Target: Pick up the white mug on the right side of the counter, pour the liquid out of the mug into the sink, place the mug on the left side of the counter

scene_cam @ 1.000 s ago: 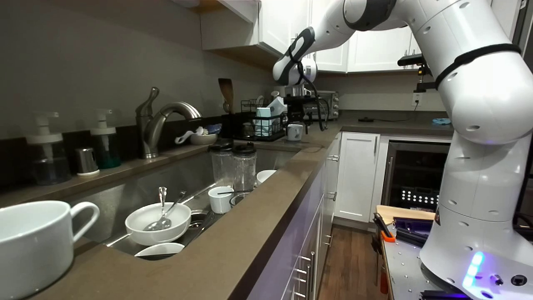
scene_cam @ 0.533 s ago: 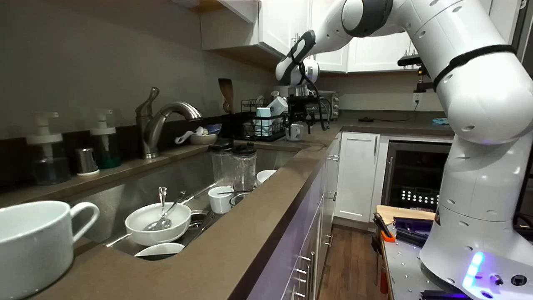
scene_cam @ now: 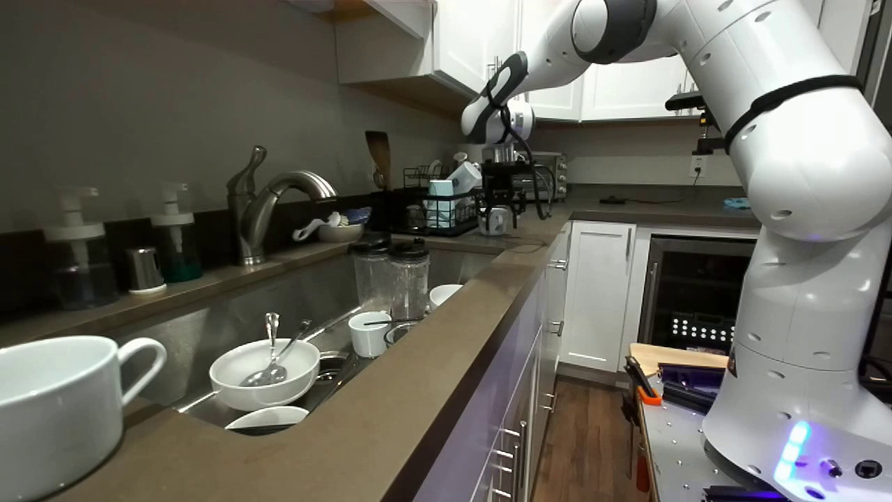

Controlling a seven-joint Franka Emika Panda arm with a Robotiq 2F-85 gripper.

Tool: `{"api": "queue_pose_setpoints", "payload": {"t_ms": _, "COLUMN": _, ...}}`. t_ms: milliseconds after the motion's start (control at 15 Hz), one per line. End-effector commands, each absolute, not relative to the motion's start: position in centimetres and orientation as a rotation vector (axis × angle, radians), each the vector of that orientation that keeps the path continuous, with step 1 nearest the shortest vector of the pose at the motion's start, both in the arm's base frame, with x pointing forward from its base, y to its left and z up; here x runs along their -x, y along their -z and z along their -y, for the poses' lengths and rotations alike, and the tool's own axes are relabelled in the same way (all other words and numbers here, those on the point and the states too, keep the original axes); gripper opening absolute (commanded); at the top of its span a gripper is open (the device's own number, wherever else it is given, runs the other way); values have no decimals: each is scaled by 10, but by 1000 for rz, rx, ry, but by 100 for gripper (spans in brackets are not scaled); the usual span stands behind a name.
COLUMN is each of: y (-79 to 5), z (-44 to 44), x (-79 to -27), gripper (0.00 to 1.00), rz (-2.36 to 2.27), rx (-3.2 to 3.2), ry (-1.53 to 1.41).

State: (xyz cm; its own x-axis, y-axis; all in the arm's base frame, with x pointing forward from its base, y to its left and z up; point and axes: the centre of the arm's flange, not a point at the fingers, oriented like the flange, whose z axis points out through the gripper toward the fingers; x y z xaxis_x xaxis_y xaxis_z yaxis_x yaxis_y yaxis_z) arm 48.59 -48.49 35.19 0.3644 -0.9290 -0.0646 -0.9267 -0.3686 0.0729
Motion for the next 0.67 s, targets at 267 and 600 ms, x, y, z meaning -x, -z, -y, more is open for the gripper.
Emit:
{"api": "queue_pose_setpoints", "payload": {"t_ms": 267, "y": -355, "z": 489, "x": -486, "gripper": 63, "rz": 1741, "rx": -2617, "ry": 156}}
{"api": "queue_pose_setpoints", "payload": {"t_ms": 600, "y": -359, "z": 490, "x": -486, "gripper": 72, "rz": 1739, "rx": -2613, "ry": 143}}
